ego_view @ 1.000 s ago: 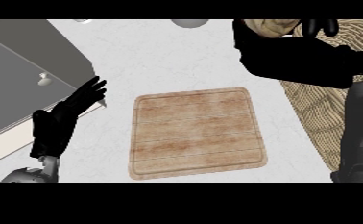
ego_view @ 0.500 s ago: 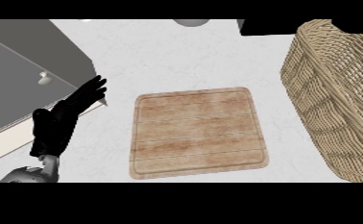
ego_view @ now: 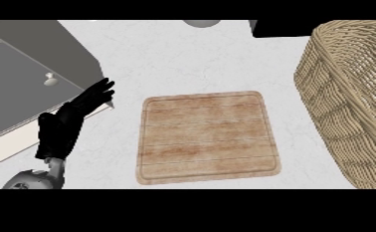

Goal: Pick the cupcake from the cutting board and place it in the basket

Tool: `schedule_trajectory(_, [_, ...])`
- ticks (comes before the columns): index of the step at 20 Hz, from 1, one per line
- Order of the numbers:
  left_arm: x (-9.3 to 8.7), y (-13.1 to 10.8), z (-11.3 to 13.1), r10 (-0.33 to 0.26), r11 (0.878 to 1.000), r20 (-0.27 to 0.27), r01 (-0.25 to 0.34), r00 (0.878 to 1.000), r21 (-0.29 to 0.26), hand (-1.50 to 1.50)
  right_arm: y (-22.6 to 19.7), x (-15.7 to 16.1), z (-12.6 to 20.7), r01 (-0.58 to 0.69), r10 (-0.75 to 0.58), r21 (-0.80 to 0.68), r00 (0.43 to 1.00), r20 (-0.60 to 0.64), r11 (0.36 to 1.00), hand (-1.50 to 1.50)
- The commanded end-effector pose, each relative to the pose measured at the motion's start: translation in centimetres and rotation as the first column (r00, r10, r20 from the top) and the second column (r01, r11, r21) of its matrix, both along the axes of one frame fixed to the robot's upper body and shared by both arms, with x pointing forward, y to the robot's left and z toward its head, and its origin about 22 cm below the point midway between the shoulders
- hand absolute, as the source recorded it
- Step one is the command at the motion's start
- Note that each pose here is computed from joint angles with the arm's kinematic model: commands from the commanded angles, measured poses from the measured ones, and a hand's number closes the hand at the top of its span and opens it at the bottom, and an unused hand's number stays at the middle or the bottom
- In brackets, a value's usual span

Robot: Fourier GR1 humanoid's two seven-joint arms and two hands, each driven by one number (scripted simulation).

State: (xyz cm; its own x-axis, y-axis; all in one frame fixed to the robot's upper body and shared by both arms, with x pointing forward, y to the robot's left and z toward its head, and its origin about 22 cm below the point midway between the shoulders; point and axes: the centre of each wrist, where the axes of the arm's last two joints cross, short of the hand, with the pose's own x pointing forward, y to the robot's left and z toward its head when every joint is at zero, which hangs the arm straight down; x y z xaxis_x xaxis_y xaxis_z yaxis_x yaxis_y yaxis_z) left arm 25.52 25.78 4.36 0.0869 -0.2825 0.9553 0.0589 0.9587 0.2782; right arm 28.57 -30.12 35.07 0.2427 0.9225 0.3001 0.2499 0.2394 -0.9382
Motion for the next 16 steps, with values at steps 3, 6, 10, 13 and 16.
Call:
schedule_trajectory(3, [1.6,1.8,-1.5,0.122,0.992,-0.094,-0.118,0.988,0.043,0.0,-4.2,-0.9,-1.3,-0.025,0.027,0.031,0.998,-0.049,0.999,1.5])
schedule_trajectory(6, [2.0,3.4,-1.4,0.117,0.993,-0.077,-0.115,0.99,0.034,0.0,-5.5,-0.7,-3.2,-0.039,0.041,0.022,0.997,-0.069,0.999,1.5])
schedule_trajectory(10, [2.5,1.4,-2.2,0.108,0.993,-0.085,-0.104,0.991,0.047,0.0,-6.0,-0.3,-5.2,-0.032,0.032,0.008,0.995,-0.099,0.999,1.5])
schedule_trajectory(13, [3.2,2.3,1.3,0.079,0.997,-0.068,-0.077,0.995,0.032,0.0,-7.4,1.2,-8.7,-0.024,0.034,0.1,0.994,-0.103,0.995,1.5])
schedule_trajectory(16, [1.6,3.5,-0.4,0.11,0.993,-0.086,-0.107,0.99,0.04,0.0,-9.5,0.6,-10.3,0.053,-0.016,0.238,0.987,-0.158,0.97,1.5])
